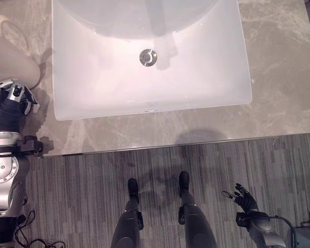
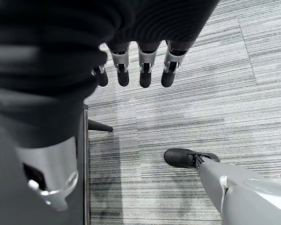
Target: Put brush and paste in cup on sink, flatten towel.
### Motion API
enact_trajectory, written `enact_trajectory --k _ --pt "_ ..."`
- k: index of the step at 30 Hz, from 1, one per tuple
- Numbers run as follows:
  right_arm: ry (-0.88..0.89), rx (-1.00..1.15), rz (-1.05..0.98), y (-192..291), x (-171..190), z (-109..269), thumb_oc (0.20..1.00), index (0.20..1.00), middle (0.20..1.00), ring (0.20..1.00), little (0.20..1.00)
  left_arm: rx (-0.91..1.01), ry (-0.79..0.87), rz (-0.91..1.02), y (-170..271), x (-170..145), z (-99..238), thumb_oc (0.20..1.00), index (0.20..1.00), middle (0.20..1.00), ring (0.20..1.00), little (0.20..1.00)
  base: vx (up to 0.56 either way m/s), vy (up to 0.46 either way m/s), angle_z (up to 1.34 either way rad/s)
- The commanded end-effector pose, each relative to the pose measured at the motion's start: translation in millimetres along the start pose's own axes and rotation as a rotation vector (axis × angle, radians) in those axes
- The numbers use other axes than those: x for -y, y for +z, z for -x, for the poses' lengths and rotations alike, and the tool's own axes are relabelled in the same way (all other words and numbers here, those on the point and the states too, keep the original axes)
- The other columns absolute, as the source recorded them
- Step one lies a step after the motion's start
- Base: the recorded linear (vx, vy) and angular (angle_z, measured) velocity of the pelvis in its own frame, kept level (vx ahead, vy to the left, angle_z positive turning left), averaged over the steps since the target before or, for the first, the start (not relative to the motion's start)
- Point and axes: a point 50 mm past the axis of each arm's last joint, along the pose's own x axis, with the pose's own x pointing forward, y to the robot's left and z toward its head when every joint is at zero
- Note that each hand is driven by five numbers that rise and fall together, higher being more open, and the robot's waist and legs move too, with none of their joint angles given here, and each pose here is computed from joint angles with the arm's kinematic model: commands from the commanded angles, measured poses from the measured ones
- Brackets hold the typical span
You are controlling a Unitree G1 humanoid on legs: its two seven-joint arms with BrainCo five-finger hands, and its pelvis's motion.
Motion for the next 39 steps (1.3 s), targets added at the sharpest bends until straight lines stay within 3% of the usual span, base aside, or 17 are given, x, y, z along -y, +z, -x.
enact_trajectory --k 1,22,39 --pt "-0.01 0.02 0.027 1 4 1 1.0 1.0 1.0 1.0 1.0 -0.068 0.058 -0.077 -14 -18 -1 0.2 0.2 0.2 0.2 0.2 0.0 0.0 0.0" --pt "-0.019 0.017 0.048 3 7 -2 1.0 1.0 1.0 1.0 1.0 -0.063 0.125 -0.099 -9 -37 6 0.2 0.2 0.2 0.2 0.2 0.0 0.0 0.0" --pt "-0.011 0.012 0.071 5 4 -4 1.0 1.0 1.0 1.0 1.0 0.009 0.131 -0.161 5 -35 -33 0.2 0.2 0.2 0.2 0.2 0.0 0.0 0.0"
